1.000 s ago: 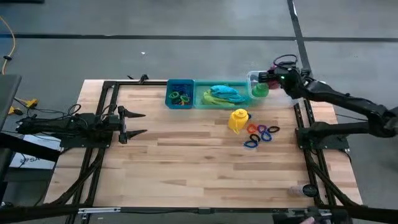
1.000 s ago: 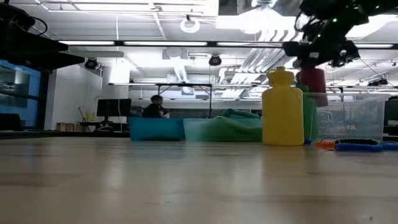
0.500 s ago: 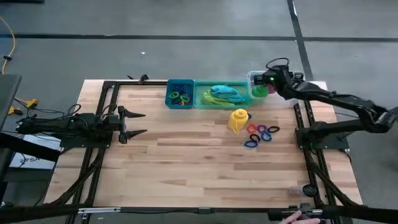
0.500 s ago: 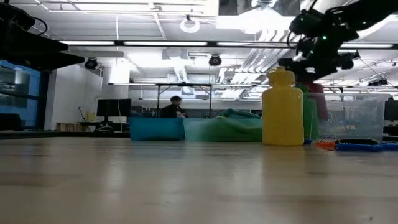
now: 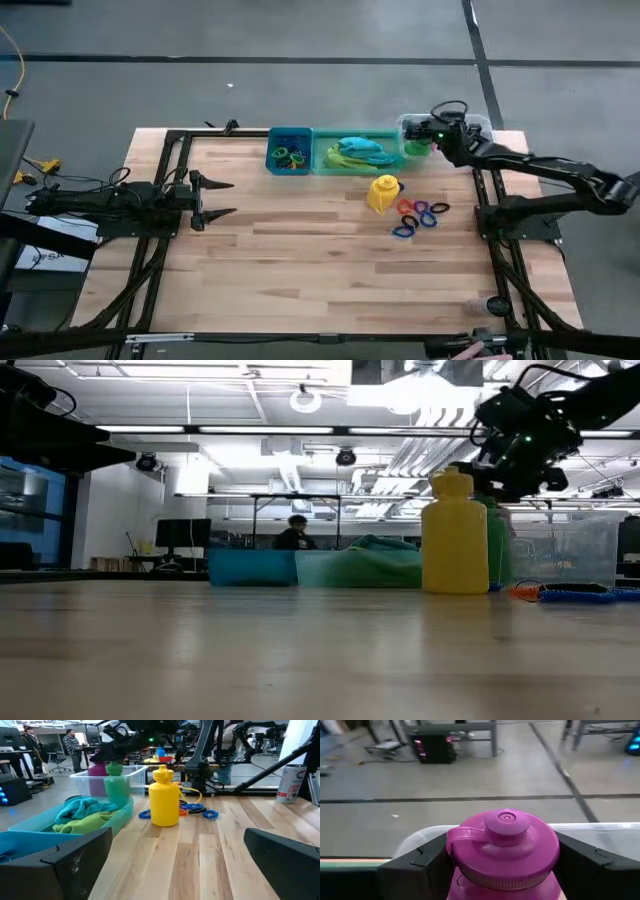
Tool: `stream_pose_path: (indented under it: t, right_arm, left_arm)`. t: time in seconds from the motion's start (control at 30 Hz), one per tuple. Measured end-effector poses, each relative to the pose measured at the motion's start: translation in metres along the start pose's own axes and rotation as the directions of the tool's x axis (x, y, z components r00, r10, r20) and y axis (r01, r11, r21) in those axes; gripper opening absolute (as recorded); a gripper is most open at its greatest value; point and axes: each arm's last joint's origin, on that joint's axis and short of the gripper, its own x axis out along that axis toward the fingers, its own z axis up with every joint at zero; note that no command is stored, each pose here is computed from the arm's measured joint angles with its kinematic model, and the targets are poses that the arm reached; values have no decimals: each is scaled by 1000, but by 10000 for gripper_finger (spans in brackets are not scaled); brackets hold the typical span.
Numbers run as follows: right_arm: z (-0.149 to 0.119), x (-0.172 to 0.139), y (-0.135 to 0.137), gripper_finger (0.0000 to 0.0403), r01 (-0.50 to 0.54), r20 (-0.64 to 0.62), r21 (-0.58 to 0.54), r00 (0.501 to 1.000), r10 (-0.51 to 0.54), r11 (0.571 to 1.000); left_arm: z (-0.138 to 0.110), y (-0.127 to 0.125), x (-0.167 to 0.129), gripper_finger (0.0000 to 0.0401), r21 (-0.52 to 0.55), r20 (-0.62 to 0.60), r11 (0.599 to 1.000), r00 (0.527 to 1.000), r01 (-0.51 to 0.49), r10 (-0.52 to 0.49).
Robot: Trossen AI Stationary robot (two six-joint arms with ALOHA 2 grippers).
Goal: Pick & Place Sports Items
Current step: Put the violet tumbler into the transparent bin
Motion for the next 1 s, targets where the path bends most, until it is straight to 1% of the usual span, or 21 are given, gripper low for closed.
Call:
stream_pose_path:
  t: [0.13,0.37,0.73,1.0]
  right_arm:
    - [-8,2,-1,204,-50,-12,-12,999,50,999]
    - [-17,3,-4,204,-64,-24,0,998,64,998]
    - [-16,0,-4,205,-99,-35,-5,994,99,995]
    - [-15,-3,-6,218,-101,-36,-14,994,101,995]
  left_arm:
    - [0,0,0,368,0,0,1000,1000,0,0]
    - [0,0,0,368,0,0,1000,1000,0,0]
    - [0,0,0,368,0,0,1000,1000,0,0]
    - [0,0,0,368,0,0,1000,1000,0,0]
